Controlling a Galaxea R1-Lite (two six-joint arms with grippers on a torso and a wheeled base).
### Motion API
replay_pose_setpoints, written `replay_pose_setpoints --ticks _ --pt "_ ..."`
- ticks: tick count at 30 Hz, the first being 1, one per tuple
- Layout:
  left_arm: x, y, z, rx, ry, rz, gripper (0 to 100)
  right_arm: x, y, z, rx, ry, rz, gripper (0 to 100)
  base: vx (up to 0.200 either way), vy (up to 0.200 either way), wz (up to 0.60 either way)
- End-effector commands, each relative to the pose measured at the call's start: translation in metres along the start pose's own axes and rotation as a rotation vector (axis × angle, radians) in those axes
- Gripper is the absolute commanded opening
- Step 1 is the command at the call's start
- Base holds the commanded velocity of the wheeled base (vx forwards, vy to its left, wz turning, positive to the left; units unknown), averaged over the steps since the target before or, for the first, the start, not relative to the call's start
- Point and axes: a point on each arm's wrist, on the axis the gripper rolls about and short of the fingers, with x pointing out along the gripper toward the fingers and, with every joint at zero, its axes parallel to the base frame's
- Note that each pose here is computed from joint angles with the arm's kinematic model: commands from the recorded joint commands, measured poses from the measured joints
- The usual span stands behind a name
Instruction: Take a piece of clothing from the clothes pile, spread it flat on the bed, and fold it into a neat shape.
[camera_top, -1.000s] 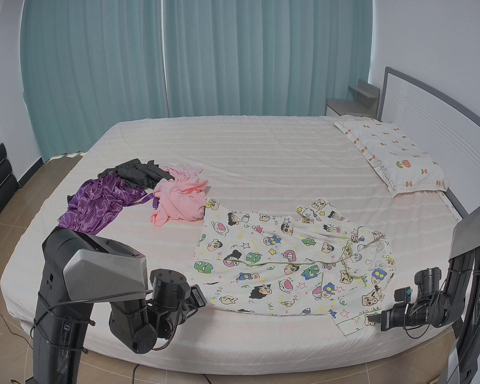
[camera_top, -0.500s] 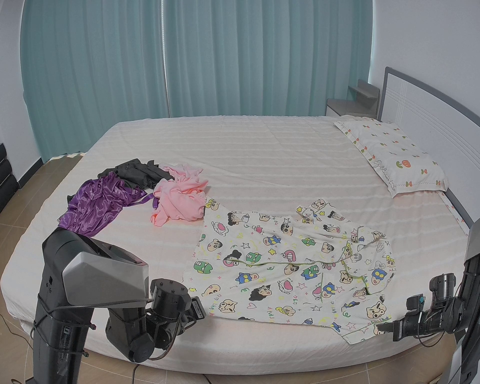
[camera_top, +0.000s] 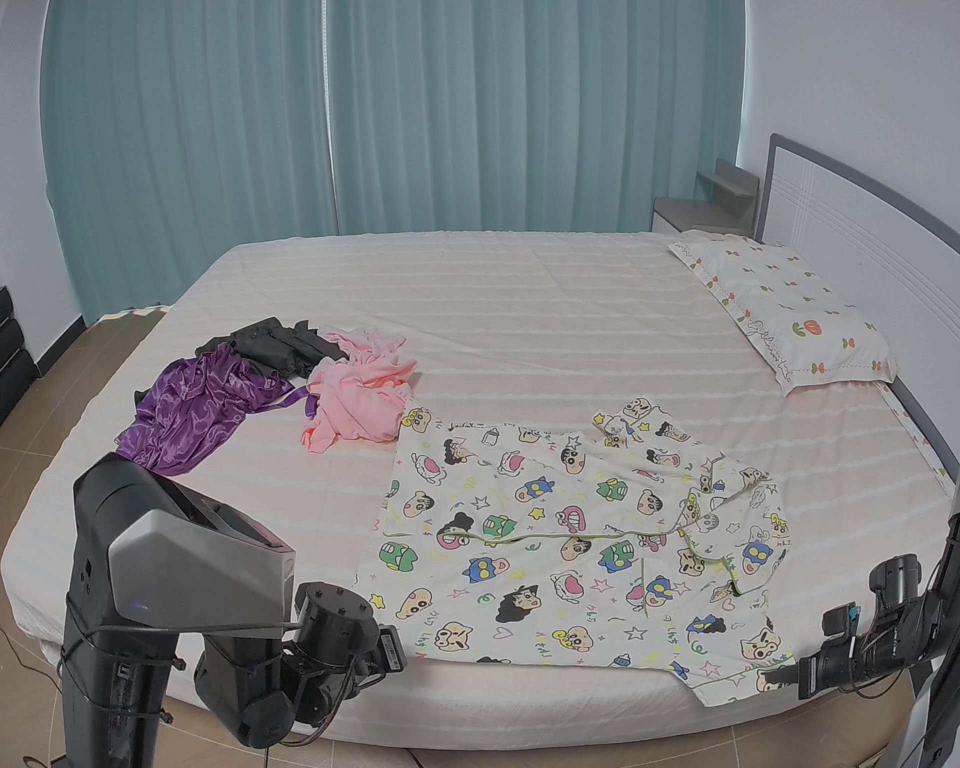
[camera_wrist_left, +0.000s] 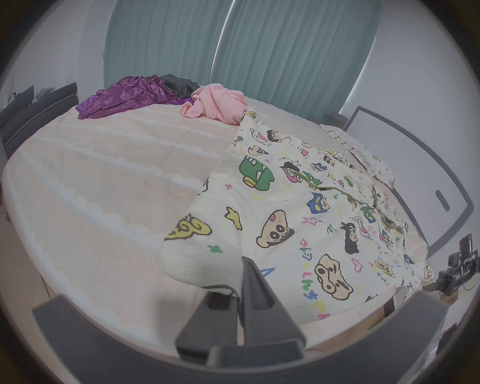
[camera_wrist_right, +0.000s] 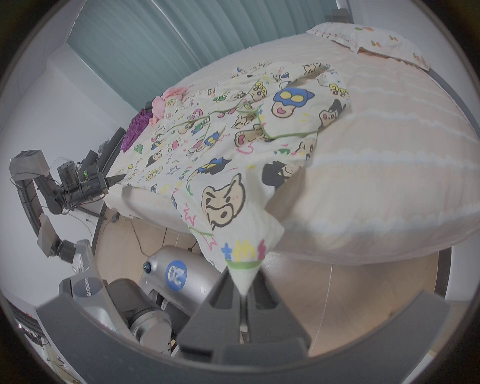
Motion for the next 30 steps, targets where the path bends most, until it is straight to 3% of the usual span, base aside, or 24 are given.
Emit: replay_pose_setpoints --ticks 1,9,19,20,21,28,30 --pt "-0.008 -0.003 -0.009 0.036 0.031 -0.01 0 -0.006 0.004 -0.004 -0.019 0.016 -0.006 0 0.0 0.0 0.0" --pt "-0.02 -0.005 -0.024 0.085 0.083 -0.022 0 -0.007 0.005 -0.009 -0.03 0.076 -0.042 0 0.0 0.0 0.0" --pt "-0.019 -0.006 -0.023 0.08 0.081 -0.026 0 -0.008 0.007 -0.012 -0.047 0.114 -0.051 0 0.0 0.0 0.0" --pt "-0.019 -0.006 -0.023 0.08 0.081 -0.026 0 -0.008 0.007 -0.012 -0.047 0.114 -0.051 100 0.0 0.0 0.0" --pt "-0.02 -0.007 -0.024 0.083 0.083 -0.027 100 -0.008 0.008 -0.013 -0.045 0.121 -0.052 100 0.0 0.0 0.0" --pt "-0.024 -0.005 -0.025 0.084 0.089 -0.02 100 -0.013 0.011 -0.014 -0.045 0.134 -0.055 100 0.0 0.0 0.0" --pt "-0.042 -0.005 -0.013 0.039 0.047 -0.051 100 -0.026 0.018 -0.011 -0.062 0.089 -0.065 100 0.0 0.0 0.0"
